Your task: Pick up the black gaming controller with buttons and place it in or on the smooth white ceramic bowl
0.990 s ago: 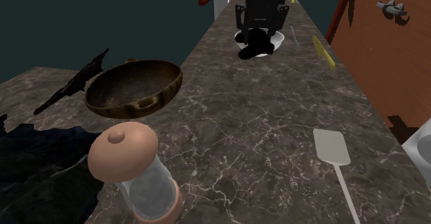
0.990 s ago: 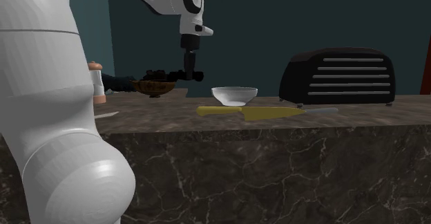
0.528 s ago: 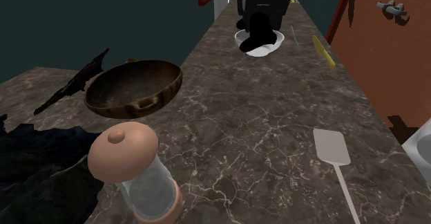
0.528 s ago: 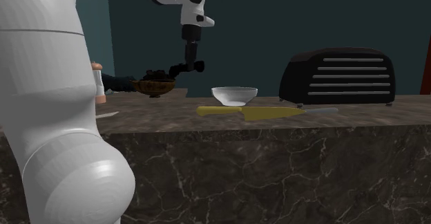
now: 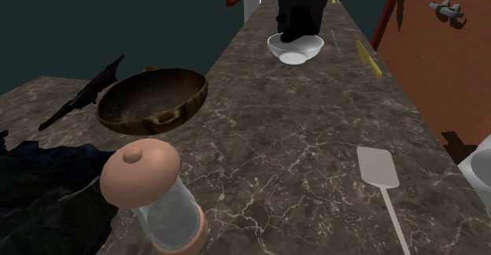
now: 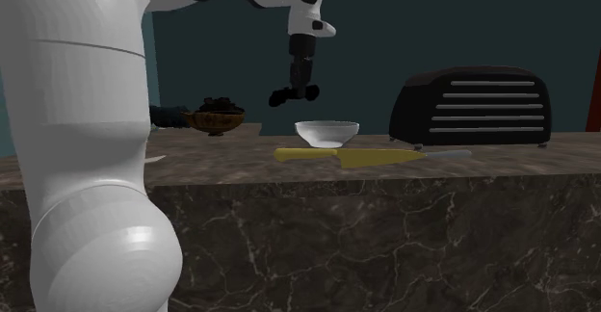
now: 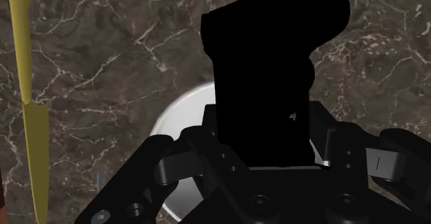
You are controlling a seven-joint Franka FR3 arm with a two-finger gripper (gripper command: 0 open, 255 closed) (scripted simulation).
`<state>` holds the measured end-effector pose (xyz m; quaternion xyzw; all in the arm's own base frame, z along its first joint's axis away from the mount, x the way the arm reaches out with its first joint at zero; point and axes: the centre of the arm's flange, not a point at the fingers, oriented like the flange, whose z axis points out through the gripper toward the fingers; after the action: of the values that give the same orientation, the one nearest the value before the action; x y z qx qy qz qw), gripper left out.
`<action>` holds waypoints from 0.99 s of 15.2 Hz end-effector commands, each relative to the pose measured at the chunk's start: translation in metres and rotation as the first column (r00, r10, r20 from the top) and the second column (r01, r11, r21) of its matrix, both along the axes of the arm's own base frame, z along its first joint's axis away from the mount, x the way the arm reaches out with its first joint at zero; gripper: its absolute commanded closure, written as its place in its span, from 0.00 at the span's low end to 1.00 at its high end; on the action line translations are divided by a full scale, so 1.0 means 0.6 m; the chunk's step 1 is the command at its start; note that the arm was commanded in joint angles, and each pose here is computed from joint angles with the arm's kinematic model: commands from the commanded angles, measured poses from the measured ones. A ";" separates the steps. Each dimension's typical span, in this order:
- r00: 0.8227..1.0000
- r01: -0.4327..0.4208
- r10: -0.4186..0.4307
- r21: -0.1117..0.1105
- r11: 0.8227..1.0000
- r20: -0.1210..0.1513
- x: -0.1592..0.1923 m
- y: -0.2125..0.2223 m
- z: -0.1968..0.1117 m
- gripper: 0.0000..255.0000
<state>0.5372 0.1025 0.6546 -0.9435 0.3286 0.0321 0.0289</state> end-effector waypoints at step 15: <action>1.000 -0.001 0.001 0.000 1.000 0.001 0.092 -0.129 -0.072 1.00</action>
<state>0.5922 0.0247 0.6162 -0.9437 0.3281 0.0321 0.0288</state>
